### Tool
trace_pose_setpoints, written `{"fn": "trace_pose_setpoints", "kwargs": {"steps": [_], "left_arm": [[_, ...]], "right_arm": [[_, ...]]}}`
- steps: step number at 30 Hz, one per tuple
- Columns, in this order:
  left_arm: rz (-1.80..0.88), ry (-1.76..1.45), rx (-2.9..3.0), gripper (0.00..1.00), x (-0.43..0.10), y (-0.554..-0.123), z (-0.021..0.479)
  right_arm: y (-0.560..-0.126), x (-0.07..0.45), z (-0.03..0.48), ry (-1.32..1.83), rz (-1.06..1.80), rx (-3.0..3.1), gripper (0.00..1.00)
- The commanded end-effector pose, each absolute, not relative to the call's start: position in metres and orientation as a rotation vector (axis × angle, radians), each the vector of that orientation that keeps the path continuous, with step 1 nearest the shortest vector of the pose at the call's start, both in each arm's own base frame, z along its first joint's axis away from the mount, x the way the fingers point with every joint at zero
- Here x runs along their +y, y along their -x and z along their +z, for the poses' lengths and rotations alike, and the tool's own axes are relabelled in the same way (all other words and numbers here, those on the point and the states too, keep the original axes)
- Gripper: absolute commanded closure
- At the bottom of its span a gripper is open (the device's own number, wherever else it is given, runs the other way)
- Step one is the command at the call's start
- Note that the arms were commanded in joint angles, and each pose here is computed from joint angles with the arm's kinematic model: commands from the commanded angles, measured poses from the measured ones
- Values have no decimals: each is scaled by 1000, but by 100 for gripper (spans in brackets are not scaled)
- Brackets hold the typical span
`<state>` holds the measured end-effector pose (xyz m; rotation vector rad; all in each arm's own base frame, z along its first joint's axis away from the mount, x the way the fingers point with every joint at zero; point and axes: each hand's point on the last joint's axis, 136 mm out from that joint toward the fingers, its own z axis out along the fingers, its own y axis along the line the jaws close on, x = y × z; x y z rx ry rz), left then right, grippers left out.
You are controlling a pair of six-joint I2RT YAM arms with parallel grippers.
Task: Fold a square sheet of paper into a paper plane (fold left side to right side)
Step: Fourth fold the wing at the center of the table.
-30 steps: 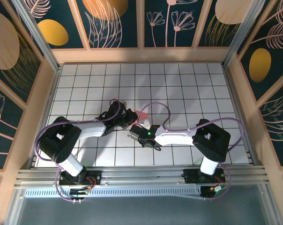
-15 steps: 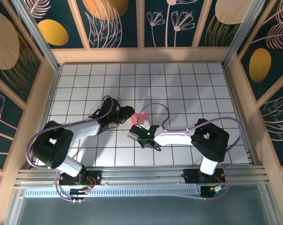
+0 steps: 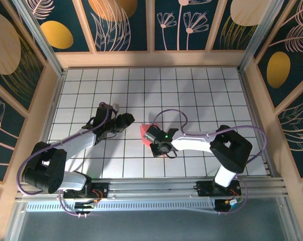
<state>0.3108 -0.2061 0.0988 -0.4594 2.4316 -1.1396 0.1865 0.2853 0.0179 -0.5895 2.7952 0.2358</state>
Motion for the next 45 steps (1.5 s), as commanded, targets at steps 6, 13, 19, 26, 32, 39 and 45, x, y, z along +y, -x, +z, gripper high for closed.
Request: {"fn": "trace_pose_setpoints", "kwargs": {"steps": [6, 13, 19, 26, 32, 39, 45], "left_arm": [[-1240, 376, 2542, 59, -215, -279, 73], [-1280, 316, 2580, 61, -231, -269, 71], [-1294, 258, 2625, 61, -256, -262, 65], [-1338, 223, 2635, 61, -280, -263, 65], [-1351, 186, 2653, 60, -299, -263, 63], [-1352, 167, 2674, 60, -312, -265, 57], [-1316, 179, 2703, 60, -315, -270, 45]], "right_arm": [[-176, 294, 28, 625, 602, 2851, 100], [-176, 291, 27, 556, 804, 2864, 100], [-177, 285, 28, 499, 905, 2864, 100], [-181, 278, 26, 422, 995, 2872, 100], [-184, 274, 25, 385, 1006, 2872, 100], [-184, 272, 23, 378, 1000, 2876, 99], [-185, 272, 23, 376, 1001, 2875, 99]]}}
